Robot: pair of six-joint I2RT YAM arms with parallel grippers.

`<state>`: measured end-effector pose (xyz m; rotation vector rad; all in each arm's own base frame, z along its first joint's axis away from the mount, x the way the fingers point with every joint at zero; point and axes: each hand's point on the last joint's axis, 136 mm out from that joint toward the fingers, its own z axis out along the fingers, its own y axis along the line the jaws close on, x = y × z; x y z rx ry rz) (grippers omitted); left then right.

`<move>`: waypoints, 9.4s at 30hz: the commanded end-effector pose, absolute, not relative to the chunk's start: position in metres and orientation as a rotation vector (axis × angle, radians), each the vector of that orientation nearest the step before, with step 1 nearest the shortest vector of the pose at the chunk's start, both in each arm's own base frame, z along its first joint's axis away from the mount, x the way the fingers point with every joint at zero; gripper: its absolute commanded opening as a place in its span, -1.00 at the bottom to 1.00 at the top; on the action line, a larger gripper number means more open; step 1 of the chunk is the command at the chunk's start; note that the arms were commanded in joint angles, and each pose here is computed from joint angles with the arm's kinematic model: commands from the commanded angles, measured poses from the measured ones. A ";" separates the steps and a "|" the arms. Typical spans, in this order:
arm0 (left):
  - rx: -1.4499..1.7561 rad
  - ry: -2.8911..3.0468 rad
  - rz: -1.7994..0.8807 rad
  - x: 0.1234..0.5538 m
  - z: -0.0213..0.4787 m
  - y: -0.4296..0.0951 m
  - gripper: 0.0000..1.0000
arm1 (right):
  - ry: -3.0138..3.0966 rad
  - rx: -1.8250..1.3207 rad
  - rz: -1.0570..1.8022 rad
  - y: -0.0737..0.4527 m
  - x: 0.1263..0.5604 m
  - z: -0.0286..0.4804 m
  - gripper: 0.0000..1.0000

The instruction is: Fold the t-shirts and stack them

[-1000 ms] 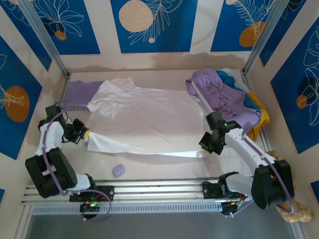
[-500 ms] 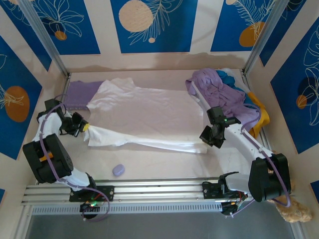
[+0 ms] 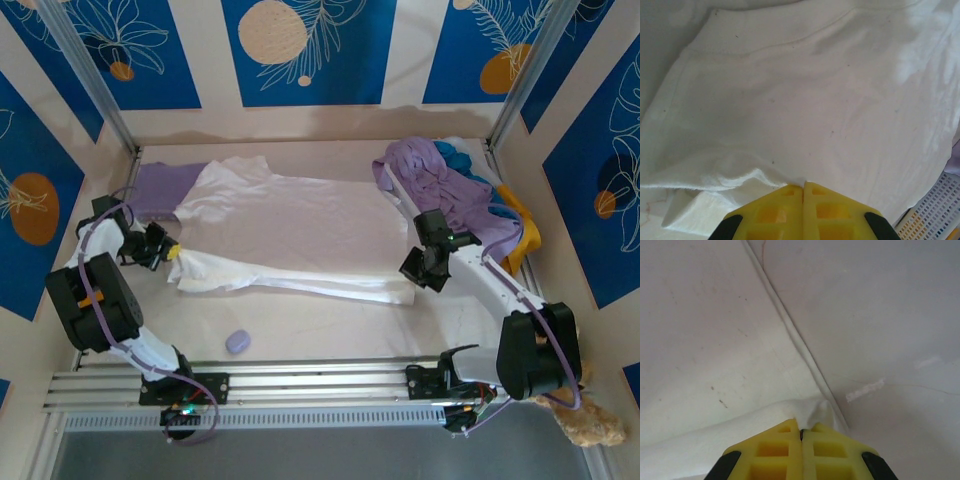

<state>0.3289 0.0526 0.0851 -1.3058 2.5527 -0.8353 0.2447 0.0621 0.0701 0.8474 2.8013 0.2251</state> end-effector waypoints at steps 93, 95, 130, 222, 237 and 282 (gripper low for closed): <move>-1.104 2.483 -1.069 0.453 0.101 0.005 -1.00 | 2.821 0.096 1.105 0.418 0.273 0.103 0.12; -1.104 2.478 -1.079 0.461 0.099 0.004 -1.00 | 2.791 0.111 1.158 0.428 0.281 0.102 0.14; -0.905 2.578 -1.019 0.426 0.110 -0.016 0.08 | 2.726 0.351 1.330 0.494 0.346 0.059 0.17; -1.007 2.754 -0.987 0.350 0.027 -0.075 -0.37 | 2.252 0.576 1.623 0.400 0.394 0.128 0.12; -0.989 2.747 -1.016 0.360 0.026 -0.078 -0.64 | 2.249 0.598 1.629 0.391 0.393 0.125 0.12; -0.612 2.670 -1.192 0.473 0.084 -0.151 -0.32 | 2.277 0.626 1.597 0.350 0.372 0.129 0.11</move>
